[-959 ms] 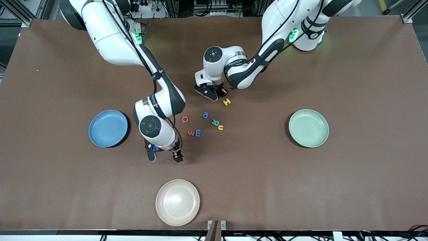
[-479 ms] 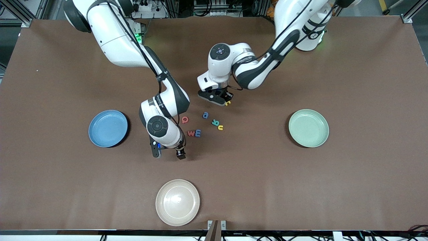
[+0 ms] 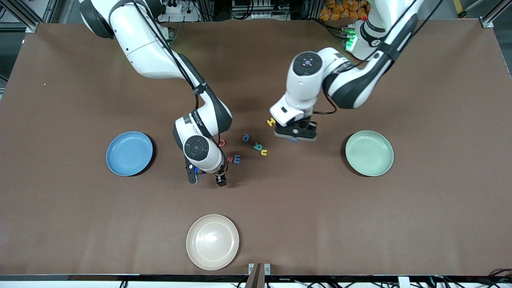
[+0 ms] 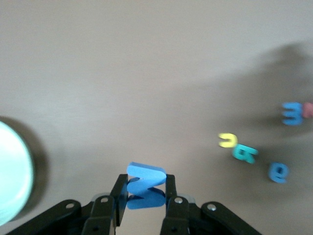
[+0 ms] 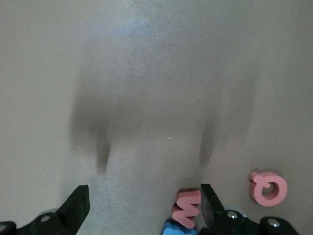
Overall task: Sort upper and lower case letters into plates
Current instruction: 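Carry the blue W toward the green plate while the right gripper reaches, then release the W into the green plate while the right gripper grasps pink m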
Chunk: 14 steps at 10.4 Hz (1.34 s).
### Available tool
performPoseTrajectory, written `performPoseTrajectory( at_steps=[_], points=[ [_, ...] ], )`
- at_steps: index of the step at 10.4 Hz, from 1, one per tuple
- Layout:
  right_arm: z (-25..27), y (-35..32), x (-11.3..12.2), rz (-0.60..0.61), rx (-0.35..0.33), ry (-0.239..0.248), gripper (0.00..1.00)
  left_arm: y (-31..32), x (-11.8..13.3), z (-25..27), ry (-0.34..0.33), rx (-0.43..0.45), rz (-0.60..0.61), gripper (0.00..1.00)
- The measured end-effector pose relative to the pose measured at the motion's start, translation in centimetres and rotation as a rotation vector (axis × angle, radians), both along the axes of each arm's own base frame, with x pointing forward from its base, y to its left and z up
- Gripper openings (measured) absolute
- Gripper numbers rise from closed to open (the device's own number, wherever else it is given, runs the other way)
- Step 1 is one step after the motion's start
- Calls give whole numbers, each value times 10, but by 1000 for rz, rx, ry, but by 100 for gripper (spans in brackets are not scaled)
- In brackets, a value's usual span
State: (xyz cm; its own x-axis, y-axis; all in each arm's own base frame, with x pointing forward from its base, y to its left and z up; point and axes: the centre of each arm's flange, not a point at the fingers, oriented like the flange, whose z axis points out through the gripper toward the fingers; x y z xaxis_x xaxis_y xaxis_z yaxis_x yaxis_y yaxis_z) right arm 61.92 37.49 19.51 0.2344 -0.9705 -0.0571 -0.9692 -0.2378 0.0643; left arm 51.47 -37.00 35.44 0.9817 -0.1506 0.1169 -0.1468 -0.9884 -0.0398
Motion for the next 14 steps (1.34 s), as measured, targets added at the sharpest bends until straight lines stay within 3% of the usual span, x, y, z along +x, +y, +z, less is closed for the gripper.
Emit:
performPoseTrajectory(
  at_steps=[3,5,11,14],
  points=[
    [-8,7,-10,8,-10,16,100,102,51,-6,53,55,-29,34],
    [-11,14,-17,7,-14,21,100,164,68,-20,95,82,-68,34],
    [-18,21,-26,11,-16,19,100,279,75,-113,282,123,-101,34],
    [-22,22,-29,13,-14,14,93,284,73,-131,310,116,-99,43]
  ],
)
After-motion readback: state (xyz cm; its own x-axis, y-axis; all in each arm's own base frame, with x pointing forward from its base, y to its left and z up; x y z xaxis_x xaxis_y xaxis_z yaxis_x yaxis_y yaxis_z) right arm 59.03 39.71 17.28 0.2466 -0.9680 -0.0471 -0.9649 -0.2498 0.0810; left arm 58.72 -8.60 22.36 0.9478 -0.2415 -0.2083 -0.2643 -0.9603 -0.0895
